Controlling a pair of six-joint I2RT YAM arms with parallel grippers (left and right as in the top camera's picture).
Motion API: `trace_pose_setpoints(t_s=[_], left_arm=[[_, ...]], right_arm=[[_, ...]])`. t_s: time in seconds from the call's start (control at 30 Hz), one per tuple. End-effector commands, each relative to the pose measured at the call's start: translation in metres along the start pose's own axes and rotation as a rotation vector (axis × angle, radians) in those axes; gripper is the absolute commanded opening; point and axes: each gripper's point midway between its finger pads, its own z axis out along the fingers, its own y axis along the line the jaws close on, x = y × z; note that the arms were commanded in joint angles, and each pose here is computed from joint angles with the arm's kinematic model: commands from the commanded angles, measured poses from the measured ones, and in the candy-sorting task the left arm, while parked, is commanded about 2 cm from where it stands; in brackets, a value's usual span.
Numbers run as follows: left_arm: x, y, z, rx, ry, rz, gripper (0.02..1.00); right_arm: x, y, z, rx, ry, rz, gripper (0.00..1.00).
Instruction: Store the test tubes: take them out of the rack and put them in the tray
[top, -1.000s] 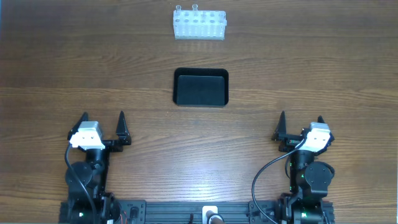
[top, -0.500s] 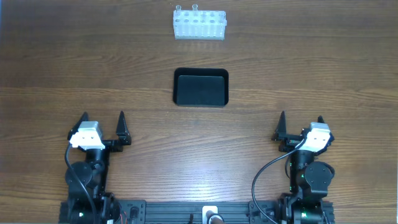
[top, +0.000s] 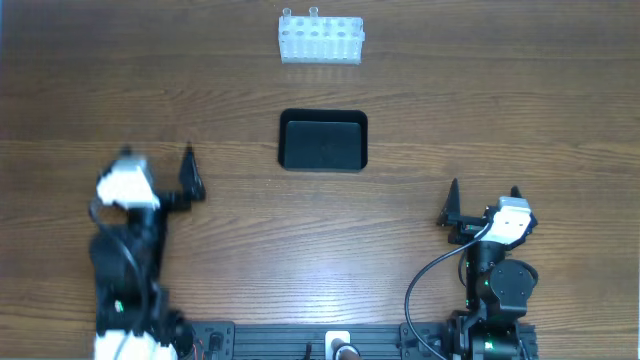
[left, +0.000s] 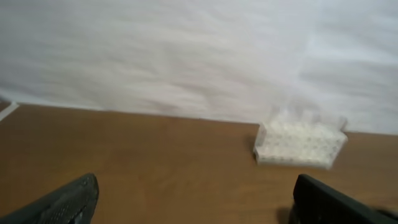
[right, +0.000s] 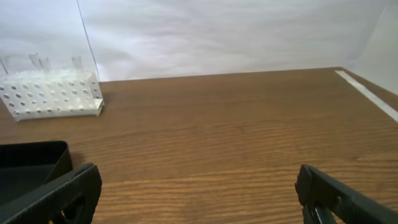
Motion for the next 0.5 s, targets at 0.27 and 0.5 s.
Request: trace_pose_setpoints(t_s=[0.27,0.5], left_arm=[[-0.049,-0.075,0.175,0.106,0.238,0.038,0.998],[-0.006,-0.133,0.240,0.090,0.412,0.049,0.998]], right_arm=[[0.001,-0.001,0.000,0.002,-0.002,-0.001,0.993],[0.001,-0.001,0.000,0.002,-0.002,-0.001,0.993]])
